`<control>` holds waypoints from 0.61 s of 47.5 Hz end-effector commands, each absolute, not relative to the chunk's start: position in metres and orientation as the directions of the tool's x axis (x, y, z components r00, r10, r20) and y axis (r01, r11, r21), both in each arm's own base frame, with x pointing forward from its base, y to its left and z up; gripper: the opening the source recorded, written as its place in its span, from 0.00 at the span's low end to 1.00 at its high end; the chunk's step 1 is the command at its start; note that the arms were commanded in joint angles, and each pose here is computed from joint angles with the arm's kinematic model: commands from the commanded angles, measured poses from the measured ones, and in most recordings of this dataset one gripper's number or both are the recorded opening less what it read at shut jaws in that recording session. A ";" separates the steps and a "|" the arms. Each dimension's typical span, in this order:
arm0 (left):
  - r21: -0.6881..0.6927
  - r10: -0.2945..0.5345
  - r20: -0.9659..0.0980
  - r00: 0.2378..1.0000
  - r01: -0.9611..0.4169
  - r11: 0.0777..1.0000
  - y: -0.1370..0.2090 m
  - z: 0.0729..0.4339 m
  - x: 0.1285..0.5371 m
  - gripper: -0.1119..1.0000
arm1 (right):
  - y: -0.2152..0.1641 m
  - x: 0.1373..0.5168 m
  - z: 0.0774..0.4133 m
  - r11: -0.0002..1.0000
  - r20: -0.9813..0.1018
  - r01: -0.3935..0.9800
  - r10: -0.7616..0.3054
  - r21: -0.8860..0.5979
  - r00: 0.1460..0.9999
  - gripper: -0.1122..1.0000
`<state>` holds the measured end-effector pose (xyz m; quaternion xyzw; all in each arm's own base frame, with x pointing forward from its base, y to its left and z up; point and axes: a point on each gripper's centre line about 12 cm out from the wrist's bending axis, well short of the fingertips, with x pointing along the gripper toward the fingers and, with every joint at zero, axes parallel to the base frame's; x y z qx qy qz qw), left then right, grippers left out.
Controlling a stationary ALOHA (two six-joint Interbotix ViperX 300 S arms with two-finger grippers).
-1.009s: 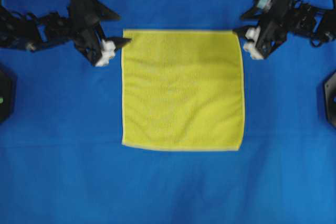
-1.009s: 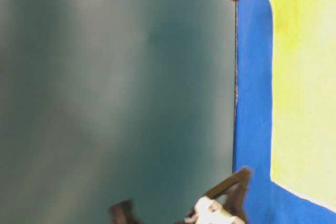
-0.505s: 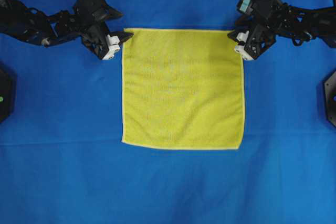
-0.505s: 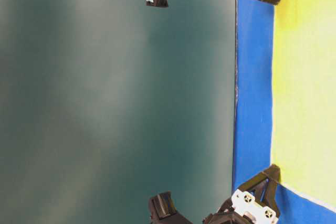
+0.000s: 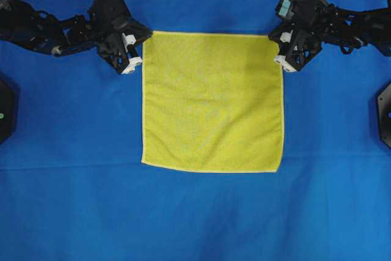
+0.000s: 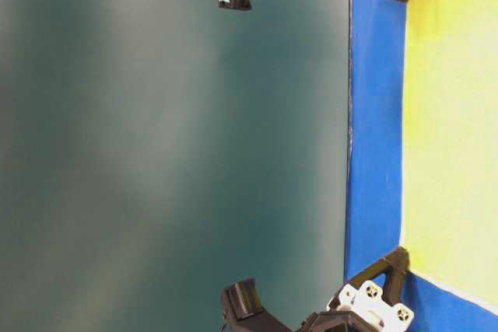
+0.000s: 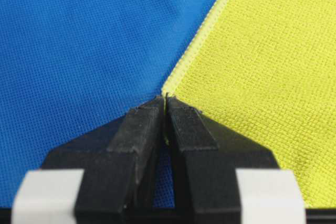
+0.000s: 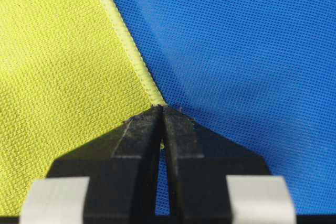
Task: Fold the yellow towel.
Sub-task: 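Move both grippers to the towel's two far corners and pinch them, then pull the far corners toward the near edge, folding the towel in half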
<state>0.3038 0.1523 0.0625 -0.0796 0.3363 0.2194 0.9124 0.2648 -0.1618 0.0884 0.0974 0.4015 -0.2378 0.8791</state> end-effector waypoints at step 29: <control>0.066 0.361 -0.573 0.736 -0.397 0.915 0.154 0.131 0.317 0.12 | -0.161 0.262 0.142 0.861 -0.667 0.509 -0.389 -0.017 0.636 0.11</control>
